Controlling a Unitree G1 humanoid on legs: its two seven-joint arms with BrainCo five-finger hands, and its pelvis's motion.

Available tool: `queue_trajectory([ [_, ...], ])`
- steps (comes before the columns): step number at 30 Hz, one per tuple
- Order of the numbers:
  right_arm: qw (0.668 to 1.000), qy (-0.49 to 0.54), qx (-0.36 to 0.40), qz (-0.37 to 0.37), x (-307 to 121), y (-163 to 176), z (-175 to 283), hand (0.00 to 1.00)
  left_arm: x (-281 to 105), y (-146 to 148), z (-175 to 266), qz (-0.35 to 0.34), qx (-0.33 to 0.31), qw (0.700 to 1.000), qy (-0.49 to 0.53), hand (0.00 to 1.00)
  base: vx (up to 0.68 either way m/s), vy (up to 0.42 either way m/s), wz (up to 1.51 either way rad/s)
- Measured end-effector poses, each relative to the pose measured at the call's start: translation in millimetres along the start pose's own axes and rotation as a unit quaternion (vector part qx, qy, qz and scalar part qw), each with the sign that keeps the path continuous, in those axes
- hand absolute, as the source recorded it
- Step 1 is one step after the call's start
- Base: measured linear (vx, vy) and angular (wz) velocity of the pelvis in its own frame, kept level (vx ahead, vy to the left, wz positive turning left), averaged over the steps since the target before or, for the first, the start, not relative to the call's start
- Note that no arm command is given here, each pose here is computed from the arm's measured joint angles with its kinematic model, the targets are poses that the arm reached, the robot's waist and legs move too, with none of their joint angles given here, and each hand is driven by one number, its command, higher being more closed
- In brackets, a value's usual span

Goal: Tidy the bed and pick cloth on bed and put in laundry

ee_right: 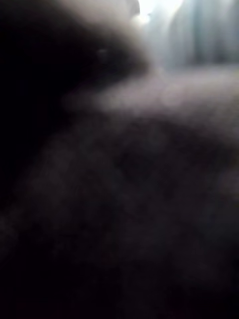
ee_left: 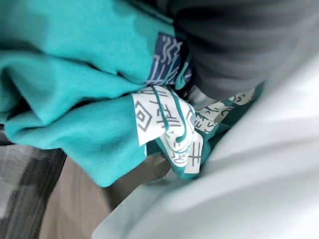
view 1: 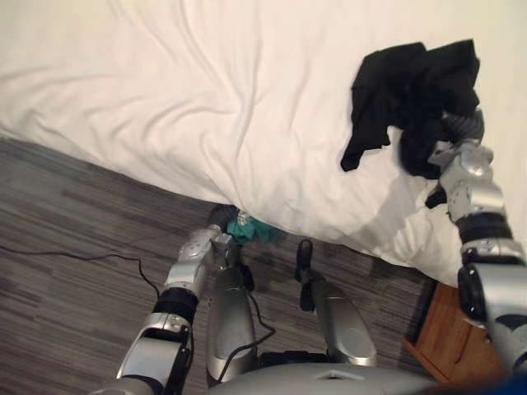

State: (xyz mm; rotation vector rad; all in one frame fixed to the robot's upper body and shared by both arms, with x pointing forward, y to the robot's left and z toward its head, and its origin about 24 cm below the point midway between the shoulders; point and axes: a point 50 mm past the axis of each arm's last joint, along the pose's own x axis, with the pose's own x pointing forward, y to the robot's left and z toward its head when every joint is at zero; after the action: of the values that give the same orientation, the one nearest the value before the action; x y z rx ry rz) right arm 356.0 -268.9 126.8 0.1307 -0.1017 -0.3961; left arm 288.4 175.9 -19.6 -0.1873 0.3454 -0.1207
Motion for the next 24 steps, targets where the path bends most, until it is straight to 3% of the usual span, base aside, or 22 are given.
queue_trajectory([
  [4, 0.997, 0.069, 0.034, 0.005, -47.3, -3.2, -68.3, 1.0, -16.2, 0.3, -30.5, 0.018, -0.015, 0.999, 0.039, 1.0, 0.01, 0.009, -0.07],
  [9, 0.982, 0.176, 0.061, -0.02, -124.4, -33.8, -141.3, 1.0, -55.5, -0.1, -90.6, 0.038, -0.071, 0.99, 0.118, 1.0, 0.09, 0.043, 0.02],
  [17, 0.956, 0.277, 0.096, -0.03, -199.3, -54.6, -191.9, 1.0, -114.5, 8.5, -165.0, 0.062, -0.118, 0.964, 0.229, 1.0, 0.08, 0.044, -0.12],
  [24, 0.914, 0.396, 0.083, -0.016, -254.1, -70.2, -231.7, 1.0, -138.9, 21.7, -184.8, 0.095, -0.169, 0.95, 0.246, 1.0, 0.07, -0.02, -0.06],
])
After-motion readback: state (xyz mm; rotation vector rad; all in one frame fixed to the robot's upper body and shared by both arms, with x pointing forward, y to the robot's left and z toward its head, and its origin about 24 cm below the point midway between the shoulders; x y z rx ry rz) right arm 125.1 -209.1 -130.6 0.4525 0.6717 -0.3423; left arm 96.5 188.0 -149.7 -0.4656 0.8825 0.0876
